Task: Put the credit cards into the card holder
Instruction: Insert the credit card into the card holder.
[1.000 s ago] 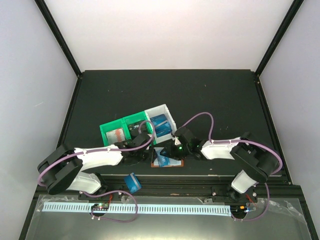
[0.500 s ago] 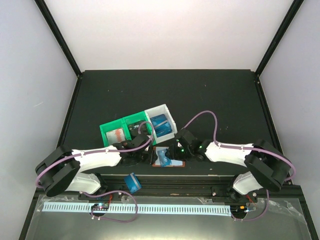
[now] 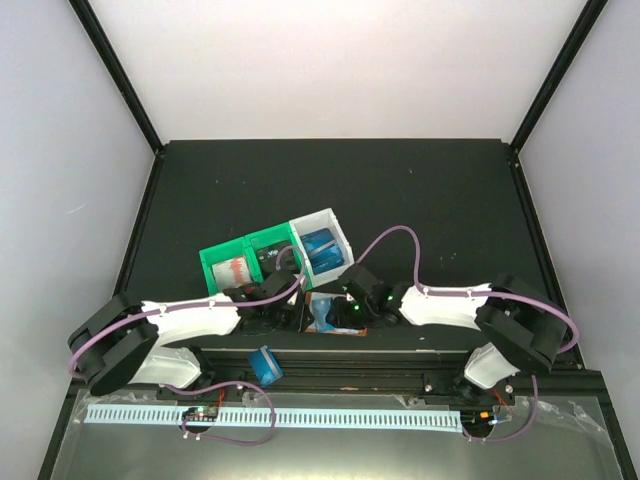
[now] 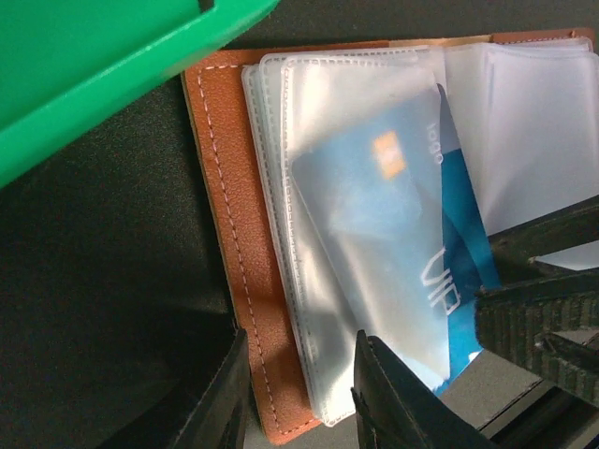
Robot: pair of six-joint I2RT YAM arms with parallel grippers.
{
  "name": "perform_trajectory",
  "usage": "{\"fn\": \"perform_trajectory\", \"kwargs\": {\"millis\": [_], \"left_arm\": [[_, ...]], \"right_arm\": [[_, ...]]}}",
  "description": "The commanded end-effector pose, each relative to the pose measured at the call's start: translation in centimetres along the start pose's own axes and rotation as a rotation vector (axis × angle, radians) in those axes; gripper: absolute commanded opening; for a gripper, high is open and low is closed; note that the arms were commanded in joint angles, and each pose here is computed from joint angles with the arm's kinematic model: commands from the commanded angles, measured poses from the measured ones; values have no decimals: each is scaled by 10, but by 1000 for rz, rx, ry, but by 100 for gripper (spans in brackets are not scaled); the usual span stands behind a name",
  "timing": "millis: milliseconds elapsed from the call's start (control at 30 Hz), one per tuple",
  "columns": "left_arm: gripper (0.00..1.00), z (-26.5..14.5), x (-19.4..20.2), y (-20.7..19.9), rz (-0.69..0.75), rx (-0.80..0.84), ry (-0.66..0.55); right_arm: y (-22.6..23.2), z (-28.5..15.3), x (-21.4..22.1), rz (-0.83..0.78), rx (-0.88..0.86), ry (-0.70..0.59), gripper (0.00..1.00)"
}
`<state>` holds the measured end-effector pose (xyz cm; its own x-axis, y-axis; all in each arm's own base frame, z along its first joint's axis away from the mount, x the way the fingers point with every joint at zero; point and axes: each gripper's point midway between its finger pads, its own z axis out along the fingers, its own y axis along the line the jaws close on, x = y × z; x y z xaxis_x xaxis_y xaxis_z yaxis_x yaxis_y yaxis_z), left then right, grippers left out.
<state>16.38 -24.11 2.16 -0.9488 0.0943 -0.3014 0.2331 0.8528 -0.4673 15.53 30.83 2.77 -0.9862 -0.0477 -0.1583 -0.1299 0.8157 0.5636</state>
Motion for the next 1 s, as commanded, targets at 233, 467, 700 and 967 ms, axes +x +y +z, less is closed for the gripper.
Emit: {"fn": "perform_trajectory", "kwargs": {"millis": [233, 467, 700, 967], "left_arm": [[31, 4, 10, -3, -10, 31, 41], [32, -1, 6, 5, 5, -16, 9], [32, 1, 6, 3, 5, -5, 15], [35, 0, 8, 5, 5, -14, 18]], "right_arm": [[28, 3, -12, -74, -49, -51, 34], [9, -21, -12, -190, 117, -142, 37], [6, -16, 0, -301, 188, -113, 36], [2, -7, 6, -341, 294, -102, 45]]}}
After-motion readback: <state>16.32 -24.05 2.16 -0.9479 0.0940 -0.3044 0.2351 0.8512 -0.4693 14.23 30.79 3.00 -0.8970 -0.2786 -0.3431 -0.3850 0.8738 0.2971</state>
